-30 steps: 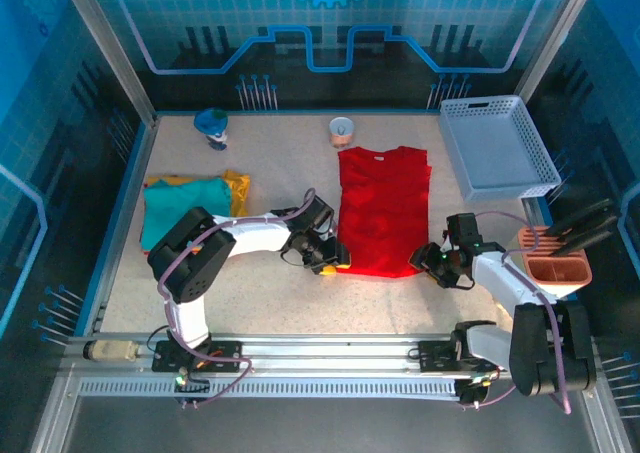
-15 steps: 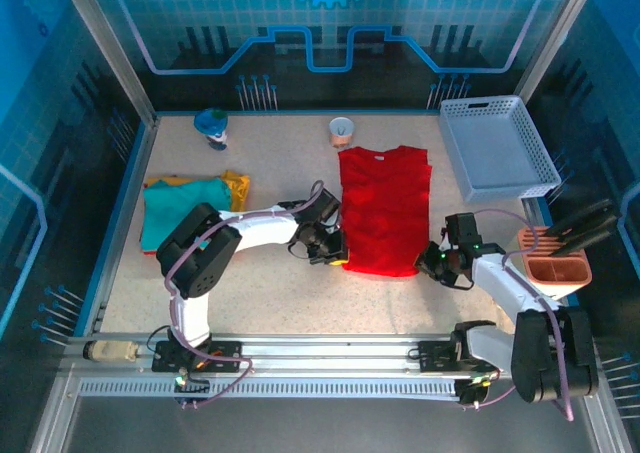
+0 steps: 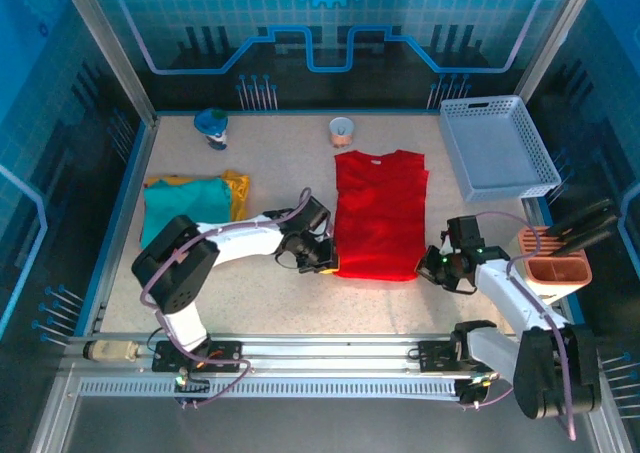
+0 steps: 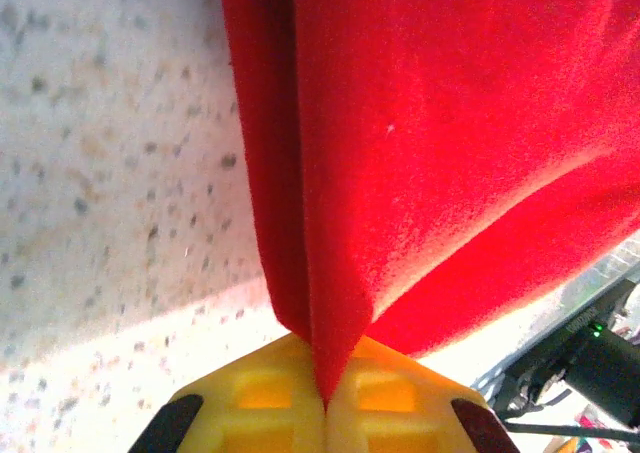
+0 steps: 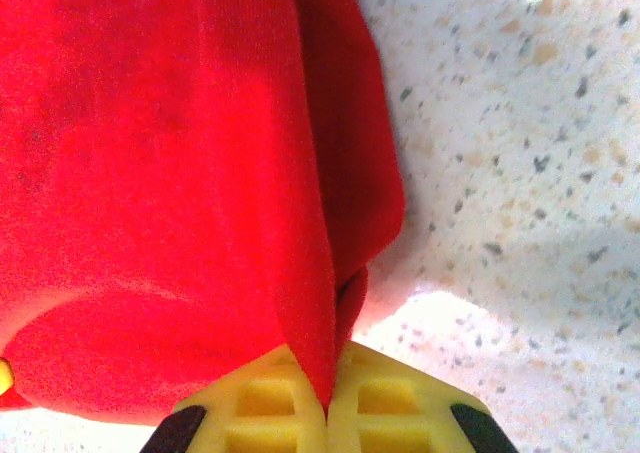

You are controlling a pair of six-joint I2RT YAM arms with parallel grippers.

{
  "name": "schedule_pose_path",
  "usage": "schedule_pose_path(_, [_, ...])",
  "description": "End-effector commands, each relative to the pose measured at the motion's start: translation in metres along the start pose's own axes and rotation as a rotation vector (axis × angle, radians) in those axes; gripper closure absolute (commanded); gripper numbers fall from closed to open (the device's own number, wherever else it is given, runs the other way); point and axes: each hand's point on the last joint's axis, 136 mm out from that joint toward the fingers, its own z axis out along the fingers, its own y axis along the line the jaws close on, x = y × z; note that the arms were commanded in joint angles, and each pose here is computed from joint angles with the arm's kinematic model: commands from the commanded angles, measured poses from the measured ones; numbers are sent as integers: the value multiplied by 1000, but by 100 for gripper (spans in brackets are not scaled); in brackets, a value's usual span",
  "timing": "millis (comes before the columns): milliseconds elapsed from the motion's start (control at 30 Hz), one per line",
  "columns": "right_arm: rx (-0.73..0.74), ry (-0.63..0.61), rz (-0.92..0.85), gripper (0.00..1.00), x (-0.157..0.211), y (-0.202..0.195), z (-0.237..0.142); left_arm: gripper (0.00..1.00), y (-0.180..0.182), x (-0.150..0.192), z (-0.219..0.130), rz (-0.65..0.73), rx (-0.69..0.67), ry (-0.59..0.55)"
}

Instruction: Fold and stack the t-shirts

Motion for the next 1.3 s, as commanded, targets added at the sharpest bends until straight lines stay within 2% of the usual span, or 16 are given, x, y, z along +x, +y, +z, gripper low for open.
schedule_pose_path(0, [28,56,-19,100,18,-2,-5,100,17,17,-2,-64,-30,-6])
schedule_pose_path(200, [40,123,-72,100,50,6,-2,100,30,48,0,-116,-41,-27])
schedule_pose_path(367, [81,143,-86,100,69,-5,-6,100,38,69,-4,-145,-33,-47])
schedule_pose_path(700, [77,134,-120,100,73,4,-28,100,21,89,-24,-129,14,-80])
schedule_pose_path(867, [51,136,-109,100,70,11,-21,100,37,85,-22,-135,-48,-89])
schedule_pose_path(967, [53,153,-126,95,66,19,-18,100,44,84,-15,-139,-73,-74])
schedule_pose_path(1000, [73,156,-130,93,65,20,-19,100,45,84,-12,-137,-78,-66])
schedule_pose_path(1033, [101,155,-133,83,62,18,-20,100,46,84,-11,-134,-85,-59])
schedule_pose_path(1100, [110,154,-152,52,59,21,-21,100,48,83,-8,-133,-95,-50])
schedule_pose_path(1200, [117,128,-159,16,56,20,-28,100,48,80,-7,-138,-90,-51])
schedule_pose_path(1233, [123,119,-152,7,57,18,-30,100,48,80,-7,-137,-90,-52])
schedule_pose_path(1267, [123,114,-150,5,58,16,-32,100,48,79,-7,-138,-90,-53])
